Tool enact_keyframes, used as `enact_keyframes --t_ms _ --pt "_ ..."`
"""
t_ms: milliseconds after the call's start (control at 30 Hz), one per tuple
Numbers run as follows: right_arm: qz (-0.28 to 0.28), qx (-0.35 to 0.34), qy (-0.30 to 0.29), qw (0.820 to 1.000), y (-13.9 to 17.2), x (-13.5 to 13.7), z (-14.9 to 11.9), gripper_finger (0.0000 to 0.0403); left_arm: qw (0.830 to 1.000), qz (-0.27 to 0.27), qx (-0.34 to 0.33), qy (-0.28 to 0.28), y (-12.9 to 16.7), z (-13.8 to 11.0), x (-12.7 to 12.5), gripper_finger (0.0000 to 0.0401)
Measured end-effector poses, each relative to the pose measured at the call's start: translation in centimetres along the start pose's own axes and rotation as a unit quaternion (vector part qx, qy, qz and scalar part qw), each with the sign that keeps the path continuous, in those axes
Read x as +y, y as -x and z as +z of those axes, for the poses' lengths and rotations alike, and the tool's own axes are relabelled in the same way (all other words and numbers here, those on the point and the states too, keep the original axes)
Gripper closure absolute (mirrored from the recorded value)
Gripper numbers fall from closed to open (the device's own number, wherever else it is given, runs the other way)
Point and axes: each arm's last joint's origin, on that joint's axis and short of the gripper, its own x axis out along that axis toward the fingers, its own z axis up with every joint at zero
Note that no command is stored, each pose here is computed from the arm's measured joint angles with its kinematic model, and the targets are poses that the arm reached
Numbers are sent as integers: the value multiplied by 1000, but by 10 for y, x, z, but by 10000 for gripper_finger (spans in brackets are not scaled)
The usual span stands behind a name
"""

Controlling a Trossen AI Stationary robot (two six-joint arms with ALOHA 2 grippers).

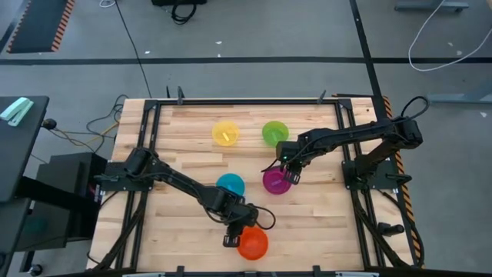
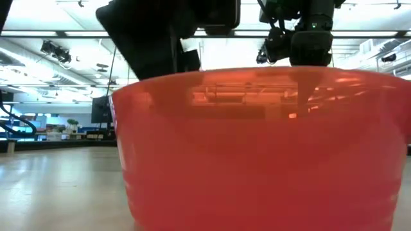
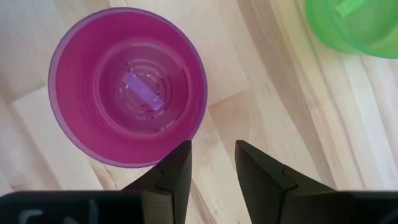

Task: Nest bowls inside each other
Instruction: Stack the orange bowl on top of the blue bowl

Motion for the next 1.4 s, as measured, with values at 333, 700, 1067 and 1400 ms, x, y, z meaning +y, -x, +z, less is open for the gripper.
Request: enact_keyframes --t_ms 333,700,1067,1400 --pt "0 -1 1 1000 0 0 0 273 1000 -1 -16 -8 12 13 2 294" --pt "1 -2 11 1000 1 0 0 273 1000 -4 8 -3 -10 14 20 294" --pt "0 -2 9 1000 1 -1 0 273 999 -16 -24 -37 5 31 7 294" --pt "-7 4 6 1000 0 -13 4 273 999 -24 -13 -40 -7 28 4 294"
